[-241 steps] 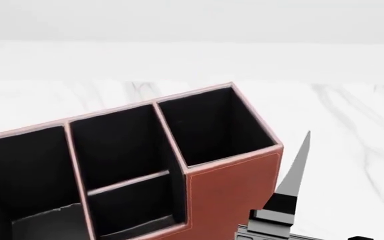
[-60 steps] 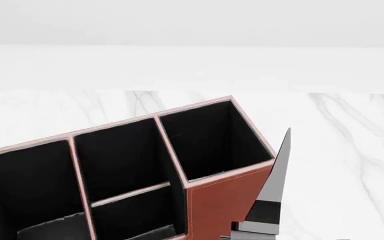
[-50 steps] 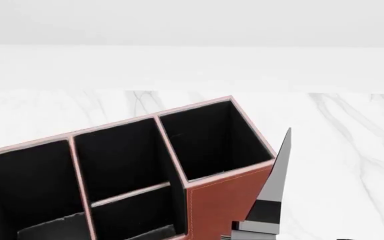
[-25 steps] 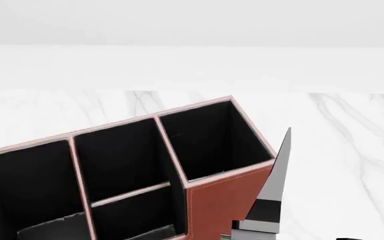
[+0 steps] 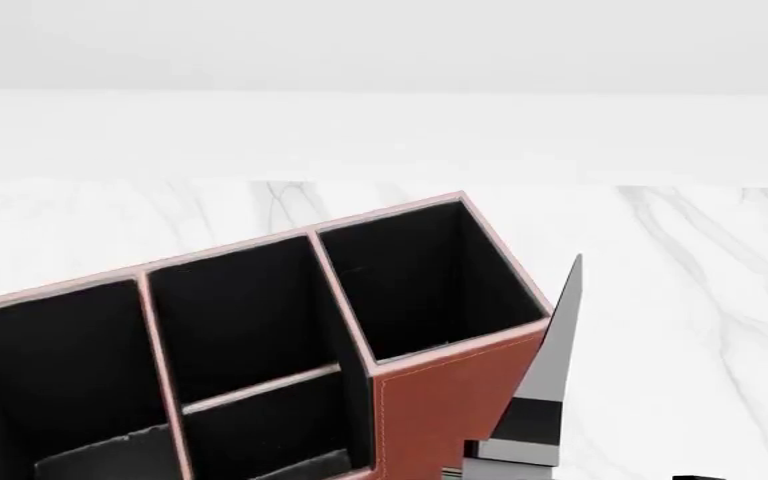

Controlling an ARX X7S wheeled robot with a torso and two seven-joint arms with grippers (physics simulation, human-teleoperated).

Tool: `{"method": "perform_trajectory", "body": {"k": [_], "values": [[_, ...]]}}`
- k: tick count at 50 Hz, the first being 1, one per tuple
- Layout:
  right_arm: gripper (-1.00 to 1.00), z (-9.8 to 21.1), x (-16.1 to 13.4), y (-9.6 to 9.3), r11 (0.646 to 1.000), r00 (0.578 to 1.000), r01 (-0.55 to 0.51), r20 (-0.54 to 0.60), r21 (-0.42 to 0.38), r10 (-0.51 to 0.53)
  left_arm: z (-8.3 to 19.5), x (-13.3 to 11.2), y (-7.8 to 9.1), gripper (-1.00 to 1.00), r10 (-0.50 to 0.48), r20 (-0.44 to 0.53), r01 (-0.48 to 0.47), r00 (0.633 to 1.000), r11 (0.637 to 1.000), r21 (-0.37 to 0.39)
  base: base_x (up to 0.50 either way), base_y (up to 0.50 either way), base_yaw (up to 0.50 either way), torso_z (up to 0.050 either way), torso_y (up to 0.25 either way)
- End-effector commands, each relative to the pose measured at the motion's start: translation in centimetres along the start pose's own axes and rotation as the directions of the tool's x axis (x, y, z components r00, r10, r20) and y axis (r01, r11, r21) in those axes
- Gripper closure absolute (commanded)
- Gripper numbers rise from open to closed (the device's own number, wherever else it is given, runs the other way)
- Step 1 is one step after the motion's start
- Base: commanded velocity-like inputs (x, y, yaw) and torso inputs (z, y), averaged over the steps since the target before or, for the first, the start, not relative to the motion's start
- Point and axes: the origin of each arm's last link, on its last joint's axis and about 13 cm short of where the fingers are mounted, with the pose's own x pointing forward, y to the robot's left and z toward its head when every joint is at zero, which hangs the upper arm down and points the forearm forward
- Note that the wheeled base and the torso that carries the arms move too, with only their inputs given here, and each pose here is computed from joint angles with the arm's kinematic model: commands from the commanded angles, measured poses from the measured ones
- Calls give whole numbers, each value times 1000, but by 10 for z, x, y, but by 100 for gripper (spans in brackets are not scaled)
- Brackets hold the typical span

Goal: Pick up the book and place it in the front compartment of the caddy.

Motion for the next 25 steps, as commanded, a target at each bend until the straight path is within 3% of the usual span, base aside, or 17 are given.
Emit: {"method": "perform_trajectory", "body": {"k": [1, 6, 13, 25], "values": [[-100, 0, 0, 0, 1000, 1000, 2, 1, 1, -2, 20, -28, 4, 100, 46, 85, -50, 995, 998, 42, 0, 0, 0, 0, 0], [-100, 0, 0, 0, 1000, 1000, 0, 3, 3, 0, 31, -48, 7, 100, 91, 97, -94, 991, 995, 26, 0, 0, 0, 0, 0], [-100, 2, 0, -1, 1000, 1000, 1, 5, 6, -1, 50, -79, 7, 100, 37, 104, -46, 994, 995, 91, 0, 0, 0, 0, 0], [-100, 3, -1, -1, 1000, 1000, -1, 6, 11, 1, 79, -124, 29, 100, 123, 106, -134, 987, 985, 108, 0, 0, 0, 0, 0]]}}
